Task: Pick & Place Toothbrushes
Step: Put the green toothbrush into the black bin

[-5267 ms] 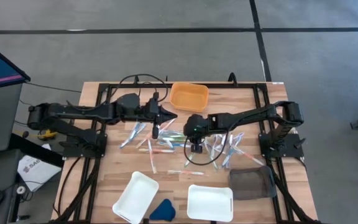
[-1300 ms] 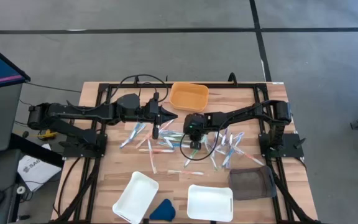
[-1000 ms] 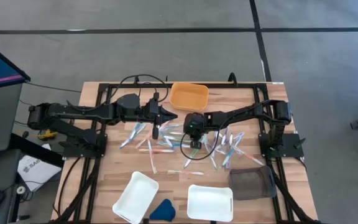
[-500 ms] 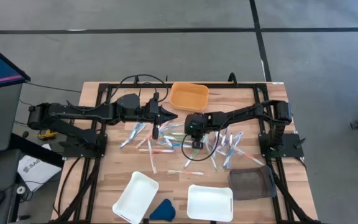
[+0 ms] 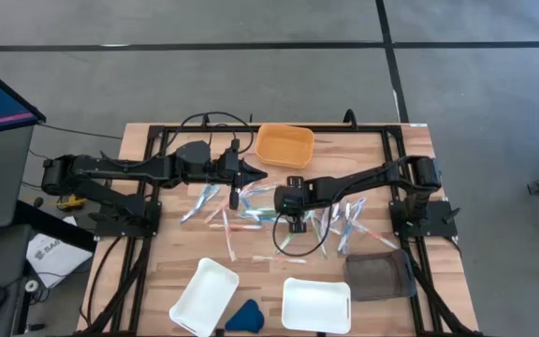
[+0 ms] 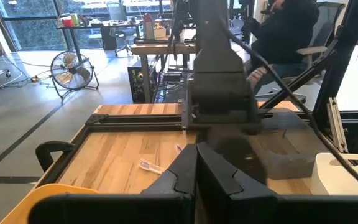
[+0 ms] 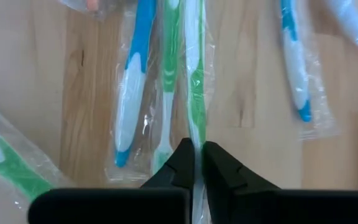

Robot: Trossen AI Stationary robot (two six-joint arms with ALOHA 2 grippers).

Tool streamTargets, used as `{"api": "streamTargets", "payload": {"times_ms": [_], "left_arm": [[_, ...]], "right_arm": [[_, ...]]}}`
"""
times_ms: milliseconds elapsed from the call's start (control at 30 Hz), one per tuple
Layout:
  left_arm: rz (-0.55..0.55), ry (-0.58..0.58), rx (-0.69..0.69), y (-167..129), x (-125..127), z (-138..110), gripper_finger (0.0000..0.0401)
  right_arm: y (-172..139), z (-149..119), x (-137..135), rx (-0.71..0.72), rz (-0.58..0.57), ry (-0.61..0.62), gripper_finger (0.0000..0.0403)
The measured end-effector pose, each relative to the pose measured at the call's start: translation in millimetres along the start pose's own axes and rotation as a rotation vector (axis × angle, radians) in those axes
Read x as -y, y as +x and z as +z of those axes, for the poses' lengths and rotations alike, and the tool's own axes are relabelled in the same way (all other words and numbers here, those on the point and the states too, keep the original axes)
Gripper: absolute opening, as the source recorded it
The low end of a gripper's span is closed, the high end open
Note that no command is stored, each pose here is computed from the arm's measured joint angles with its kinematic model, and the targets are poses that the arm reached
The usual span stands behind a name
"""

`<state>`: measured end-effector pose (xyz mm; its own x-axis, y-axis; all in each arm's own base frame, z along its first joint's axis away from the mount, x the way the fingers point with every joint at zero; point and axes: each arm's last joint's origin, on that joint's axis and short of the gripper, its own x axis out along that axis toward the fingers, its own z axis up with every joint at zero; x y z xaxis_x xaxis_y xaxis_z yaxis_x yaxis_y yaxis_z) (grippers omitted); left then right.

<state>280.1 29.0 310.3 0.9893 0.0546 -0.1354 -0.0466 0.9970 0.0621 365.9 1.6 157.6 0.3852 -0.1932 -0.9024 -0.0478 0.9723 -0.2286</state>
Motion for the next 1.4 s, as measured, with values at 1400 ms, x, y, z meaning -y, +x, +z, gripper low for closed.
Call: {"api": "streamTargets", "payload": {"times_ms": [1400], "left_arm": [[-0.001, -0.001, -0.008, 0, 0, -1, 0.0003]], "right_arm": [[-148, -51, -80, 0.161, -0.222, 0.163, 0.0012]]}}
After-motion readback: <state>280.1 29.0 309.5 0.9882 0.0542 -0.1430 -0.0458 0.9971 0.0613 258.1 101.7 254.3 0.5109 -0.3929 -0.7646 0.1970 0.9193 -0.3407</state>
